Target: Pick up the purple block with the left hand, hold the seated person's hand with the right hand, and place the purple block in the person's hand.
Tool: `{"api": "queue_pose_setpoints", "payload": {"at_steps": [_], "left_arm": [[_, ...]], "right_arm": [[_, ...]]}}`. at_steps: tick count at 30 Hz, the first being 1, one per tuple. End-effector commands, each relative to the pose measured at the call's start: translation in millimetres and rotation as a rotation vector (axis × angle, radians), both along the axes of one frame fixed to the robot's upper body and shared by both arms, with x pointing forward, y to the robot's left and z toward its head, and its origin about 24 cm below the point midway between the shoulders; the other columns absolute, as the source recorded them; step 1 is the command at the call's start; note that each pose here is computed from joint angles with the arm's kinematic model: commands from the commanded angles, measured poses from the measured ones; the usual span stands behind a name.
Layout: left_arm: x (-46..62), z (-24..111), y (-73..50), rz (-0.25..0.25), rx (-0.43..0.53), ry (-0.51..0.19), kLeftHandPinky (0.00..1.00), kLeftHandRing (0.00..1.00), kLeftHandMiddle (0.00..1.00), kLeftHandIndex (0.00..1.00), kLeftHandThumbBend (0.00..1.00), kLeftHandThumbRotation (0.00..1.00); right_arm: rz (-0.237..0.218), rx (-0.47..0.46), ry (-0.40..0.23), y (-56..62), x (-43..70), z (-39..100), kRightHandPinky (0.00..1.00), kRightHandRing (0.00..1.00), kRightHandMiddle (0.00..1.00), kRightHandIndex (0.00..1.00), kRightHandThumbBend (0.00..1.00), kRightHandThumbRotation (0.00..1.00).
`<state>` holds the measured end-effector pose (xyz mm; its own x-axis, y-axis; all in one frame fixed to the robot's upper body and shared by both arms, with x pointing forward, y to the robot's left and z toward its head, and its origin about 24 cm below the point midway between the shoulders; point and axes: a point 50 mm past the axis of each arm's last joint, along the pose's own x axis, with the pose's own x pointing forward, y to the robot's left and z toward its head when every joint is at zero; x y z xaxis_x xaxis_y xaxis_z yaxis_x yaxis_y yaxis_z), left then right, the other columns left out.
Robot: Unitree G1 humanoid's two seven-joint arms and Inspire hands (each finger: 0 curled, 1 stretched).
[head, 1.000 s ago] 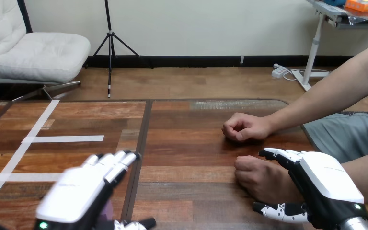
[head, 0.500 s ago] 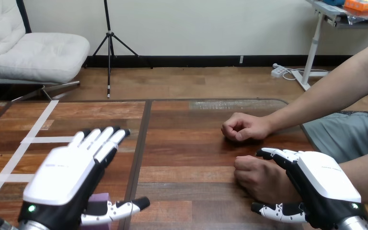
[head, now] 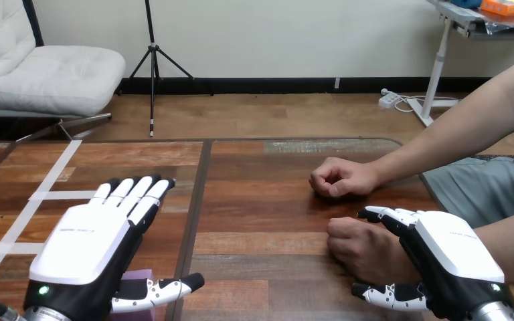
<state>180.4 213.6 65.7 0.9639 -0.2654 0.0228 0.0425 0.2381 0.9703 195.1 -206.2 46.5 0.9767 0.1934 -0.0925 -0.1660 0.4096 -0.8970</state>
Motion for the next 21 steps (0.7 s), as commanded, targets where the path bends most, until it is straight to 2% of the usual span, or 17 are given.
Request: {"api": "queue_pose_setpoints", "payload": {"at_steps": [1, 10, 16, 21], "left_arm": [[7.8, 11.5, -2.1, 0.003, 0.009, -0.067, 1.00, 0.98, 0.98, 0.97, 0.76, 0.67], [9.4, 9.0, -0.1, 0.021, 0.016, -0.059, 1.00, 0.98, 0.98, 0.97, 0.76, 0.68], [10.7, 6.4, 2.9, 0.032, 0.024, -0.020, 1.00, 0.98, 0.99, 0.98, 0.77, 0.69], [11.7, 4.6, 4.8, 0.049, 0.031, 0.041, 1.00, 0.98, 0.99, 0.98, 0.80, 0.70]], "right_arm": [[0.014, -0.015, -0.073, -0.6, 14.2, 15.8, 0.92, 0.88, 0.83, 0.84, 0.67, 0.23], [0.016, -0.015, -0.075, -1.2, 14.8, 16.6, 0.92, 0.88, 0.83, 0.84, 0.67, 0.23], [0.015, -0.012, -0.079, -1.4, 15.0, 17.4, 0.93, 0.88, 0.83, 0.84, 0.68, 0.24], [0.018, -0.013, -0.087, -1.7, 15.3, 17.9, 0.92, 0.88, 0.83, 0.83, 0.68, 0.24]]}}
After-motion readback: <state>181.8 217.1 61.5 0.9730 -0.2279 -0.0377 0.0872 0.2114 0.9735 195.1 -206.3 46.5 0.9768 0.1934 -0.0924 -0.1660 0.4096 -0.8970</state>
